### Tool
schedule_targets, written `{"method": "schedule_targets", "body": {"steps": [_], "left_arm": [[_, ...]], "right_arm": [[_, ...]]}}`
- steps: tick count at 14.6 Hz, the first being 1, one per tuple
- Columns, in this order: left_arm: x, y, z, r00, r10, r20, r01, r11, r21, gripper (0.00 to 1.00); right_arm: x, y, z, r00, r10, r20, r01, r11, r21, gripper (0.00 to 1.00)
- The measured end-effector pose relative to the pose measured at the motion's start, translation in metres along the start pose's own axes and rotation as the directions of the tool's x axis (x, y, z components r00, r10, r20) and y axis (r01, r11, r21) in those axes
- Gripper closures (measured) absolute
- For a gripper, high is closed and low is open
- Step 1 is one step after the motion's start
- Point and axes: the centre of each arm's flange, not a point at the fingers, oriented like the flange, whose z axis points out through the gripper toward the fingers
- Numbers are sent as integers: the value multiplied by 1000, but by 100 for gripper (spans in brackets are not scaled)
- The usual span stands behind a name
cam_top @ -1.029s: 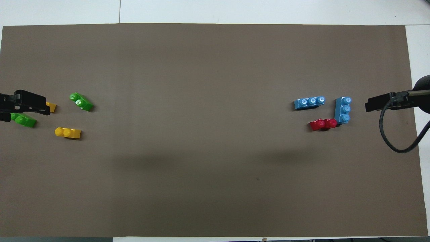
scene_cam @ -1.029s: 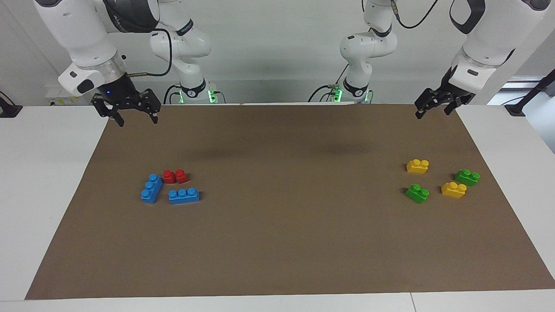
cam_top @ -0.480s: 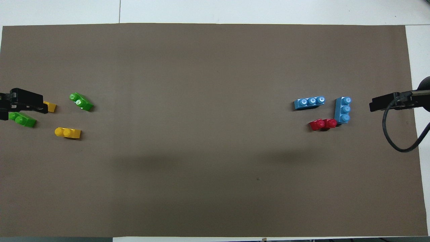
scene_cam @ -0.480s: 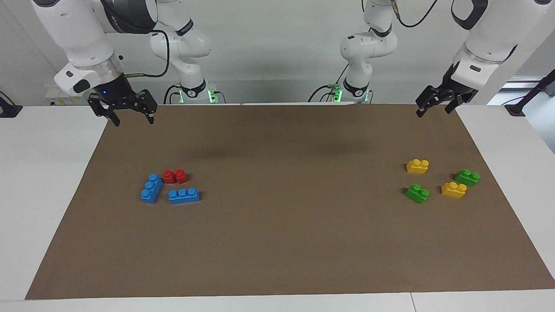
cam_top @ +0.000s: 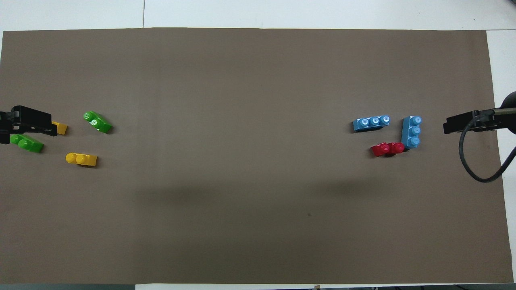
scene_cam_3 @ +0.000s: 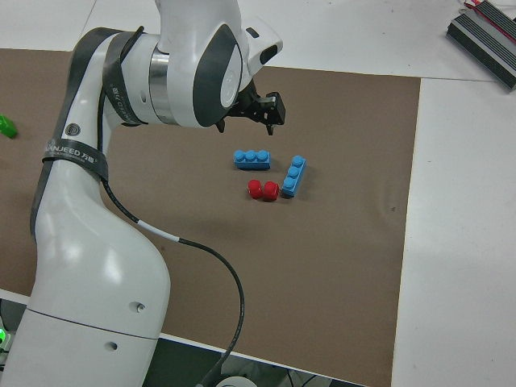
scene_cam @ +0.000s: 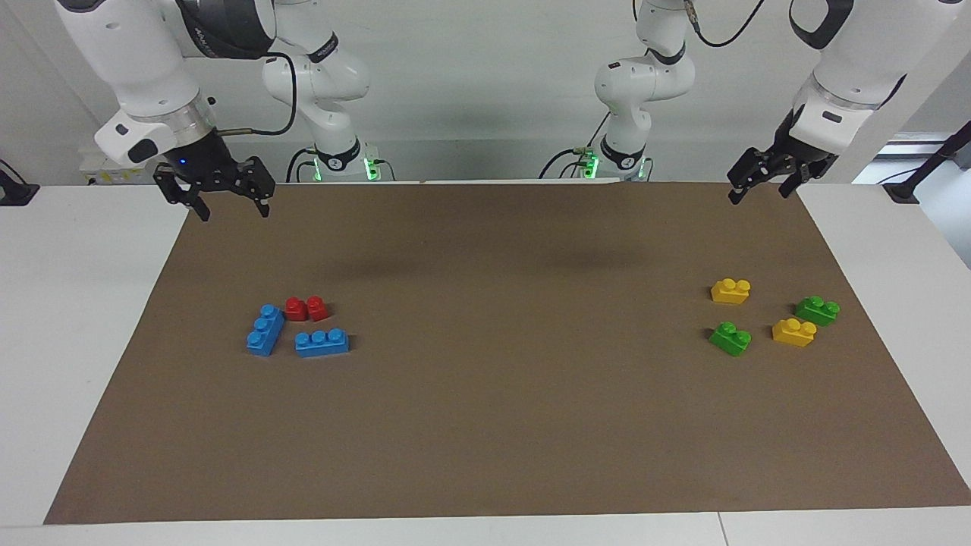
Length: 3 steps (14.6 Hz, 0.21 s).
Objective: Remove green block with left arm and hold with right
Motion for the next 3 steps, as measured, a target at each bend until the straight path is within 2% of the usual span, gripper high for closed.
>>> {"method": "schedule_targets", "body": {"steps": [3], "left_arm": [[0, 1, 0, 1000, 2, 0, -2, 1000, 0, 0]], "right_arm": [[0, 0, 0, 1000, 0, 0, 0, 1000, 0, 0]]}}
